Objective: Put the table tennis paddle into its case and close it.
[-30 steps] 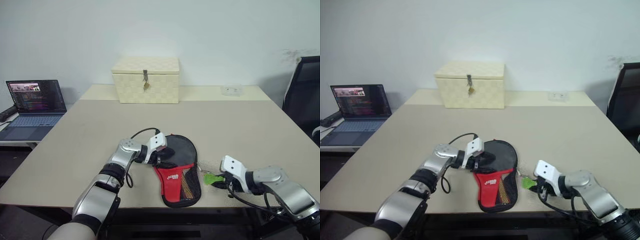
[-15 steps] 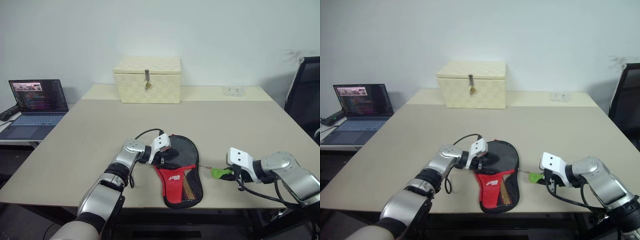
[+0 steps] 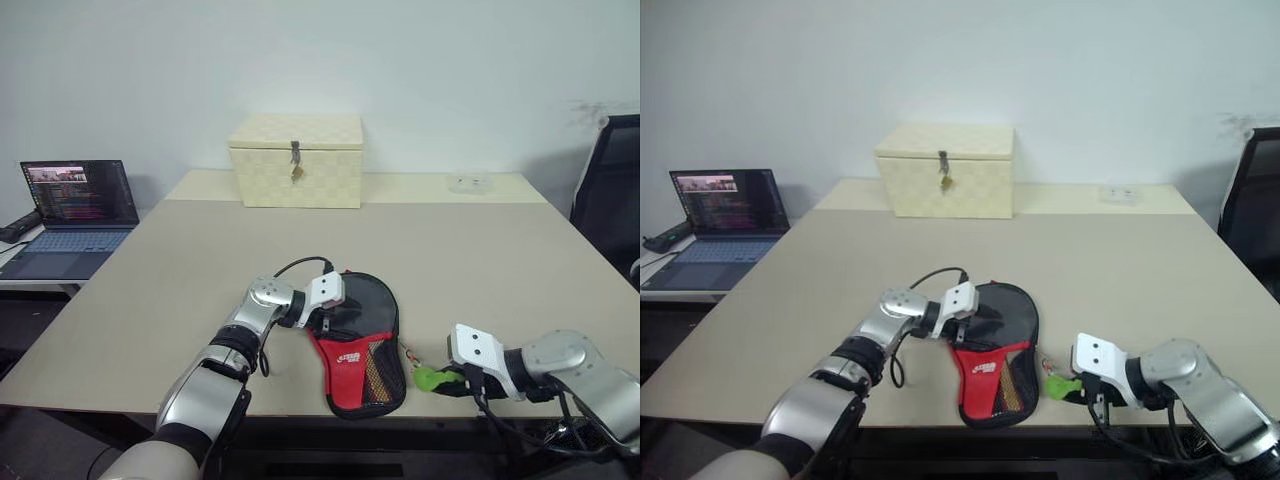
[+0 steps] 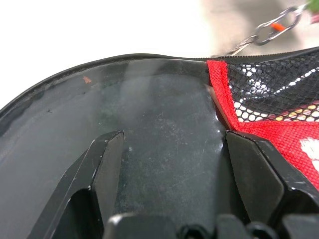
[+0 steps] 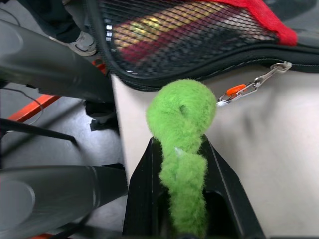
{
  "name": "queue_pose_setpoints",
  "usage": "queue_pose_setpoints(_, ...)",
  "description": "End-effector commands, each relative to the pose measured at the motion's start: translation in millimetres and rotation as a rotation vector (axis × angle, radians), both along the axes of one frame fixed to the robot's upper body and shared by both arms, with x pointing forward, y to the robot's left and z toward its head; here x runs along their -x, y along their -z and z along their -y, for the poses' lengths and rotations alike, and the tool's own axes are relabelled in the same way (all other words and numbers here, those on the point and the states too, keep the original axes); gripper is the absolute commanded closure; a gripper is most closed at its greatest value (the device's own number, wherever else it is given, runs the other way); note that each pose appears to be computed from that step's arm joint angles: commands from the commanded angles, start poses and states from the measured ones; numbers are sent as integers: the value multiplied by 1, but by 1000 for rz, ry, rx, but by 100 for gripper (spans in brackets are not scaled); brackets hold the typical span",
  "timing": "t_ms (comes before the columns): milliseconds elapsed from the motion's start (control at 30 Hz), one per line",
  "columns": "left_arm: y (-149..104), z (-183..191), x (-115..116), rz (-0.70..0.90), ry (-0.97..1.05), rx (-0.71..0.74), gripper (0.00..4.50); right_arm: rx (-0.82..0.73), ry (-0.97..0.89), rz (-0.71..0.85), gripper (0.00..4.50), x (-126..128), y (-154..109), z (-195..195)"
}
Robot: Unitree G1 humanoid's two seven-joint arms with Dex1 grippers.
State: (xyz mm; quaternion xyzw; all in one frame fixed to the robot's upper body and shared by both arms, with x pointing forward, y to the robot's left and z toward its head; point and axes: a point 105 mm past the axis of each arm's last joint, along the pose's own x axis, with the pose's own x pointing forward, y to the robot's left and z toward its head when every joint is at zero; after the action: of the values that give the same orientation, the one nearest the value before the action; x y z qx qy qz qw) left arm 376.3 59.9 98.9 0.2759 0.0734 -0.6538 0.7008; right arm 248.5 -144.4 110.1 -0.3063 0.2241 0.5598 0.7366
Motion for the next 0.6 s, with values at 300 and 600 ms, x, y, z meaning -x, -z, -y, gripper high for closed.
queue_pose_setpoints(300, 48, -2, 21, -138, 45, -141, 95, -1, -208, -98, 447, 71, -4, -26)
queue_pose_setpoints(600, 44, 8, 18, -121, 44, -138, 95, -80, -262, -167, 447, 97, 6, -55)
